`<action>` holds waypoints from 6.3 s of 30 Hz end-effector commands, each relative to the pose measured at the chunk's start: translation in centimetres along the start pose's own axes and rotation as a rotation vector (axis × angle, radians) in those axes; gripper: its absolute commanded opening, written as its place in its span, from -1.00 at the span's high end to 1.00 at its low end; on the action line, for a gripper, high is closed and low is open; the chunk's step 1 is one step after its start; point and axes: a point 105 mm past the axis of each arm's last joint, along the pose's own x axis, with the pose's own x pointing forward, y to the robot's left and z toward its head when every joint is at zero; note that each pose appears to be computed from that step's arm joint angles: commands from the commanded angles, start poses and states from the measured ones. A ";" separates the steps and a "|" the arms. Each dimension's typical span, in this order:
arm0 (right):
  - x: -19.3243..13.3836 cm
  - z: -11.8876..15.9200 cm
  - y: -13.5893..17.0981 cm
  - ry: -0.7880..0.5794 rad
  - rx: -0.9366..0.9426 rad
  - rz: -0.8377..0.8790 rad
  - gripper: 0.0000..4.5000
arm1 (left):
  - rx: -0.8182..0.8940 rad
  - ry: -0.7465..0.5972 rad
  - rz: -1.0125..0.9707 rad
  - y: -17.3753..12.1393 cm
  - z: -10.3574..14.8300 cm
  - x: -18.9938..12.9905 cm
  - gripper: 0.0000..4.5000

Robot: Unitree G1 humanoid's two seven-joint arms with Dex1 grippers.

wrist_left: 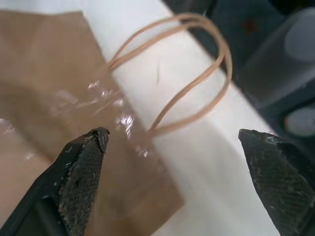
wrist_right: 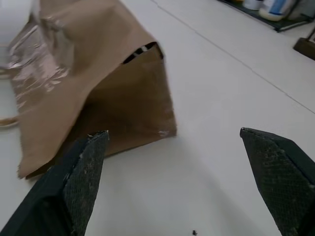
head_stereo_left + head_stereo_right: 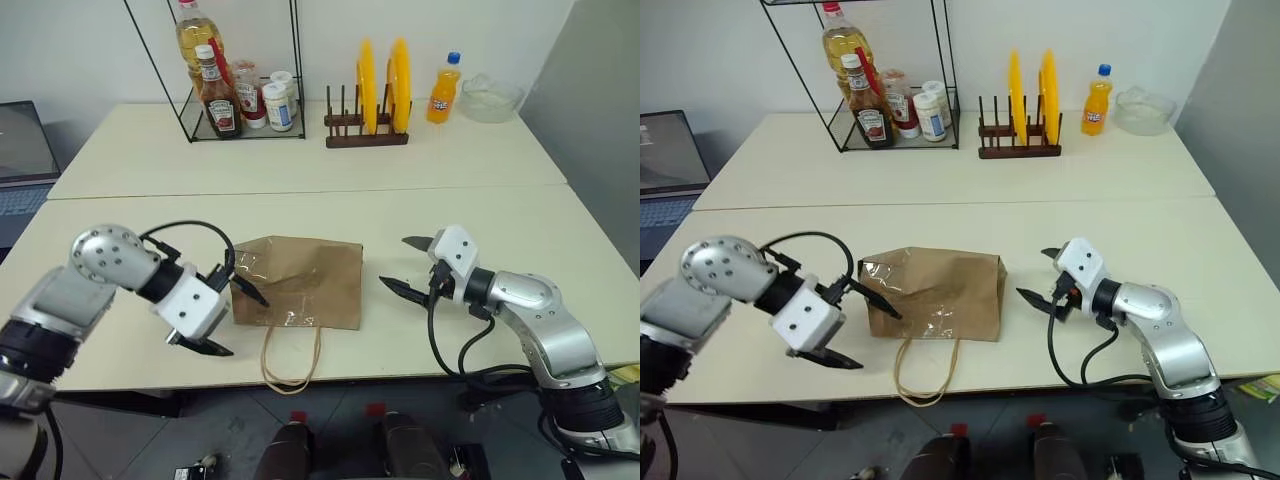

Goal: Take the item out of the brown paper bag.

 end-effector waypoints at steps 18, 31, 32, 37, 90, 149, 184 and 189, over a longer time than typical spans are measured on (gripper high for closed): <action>-1.4 -2.2 4.2 -0.003 -0.318 0.215 -1.00 | -0.373 -0.274 0.456 7.2 1.3 1.9 0.25; 1.8 -1.4 7.3 -0.342 -1.007 0.280 -1.00 | -0.711 -0.427 0.676 12.6 1.2 0.0 0.99; 2.2 -1.1 7.4 -0.376 -1.045 0.268 -1.00 | -0.721 -0.431 0.674 12.6 1.2 0.2 0.99; 4.1 0.9 8.7 -0.537 -1.172 0.247 -1.00 | -0.729 -0.439 0.660 12.4 1.4 0.7 0.99; 7.9 -6.6 10.8 -0.122 -1.103 0.639 0.99 | -0.813 -0.467 0.850 20.3 2.3 -7.2 1.00; 3.4 13.8 9.1 -0.361 0.555 0.672 0.39 | -0.762 -0.434 0.787 21.7 2.5 -7.3 1.00; 14.9 6.3 0.4 -0.046 -0.283 -0.146 -0.01 | -0.821 -0.458 0.826 21.0 2.1 -7.3 1.00; 15.0 5.4 0.4 0.072 -0.428 -0.114 -0.83 | -0.820 -0.460 0.832 20.9 2.1 -7.3 1.00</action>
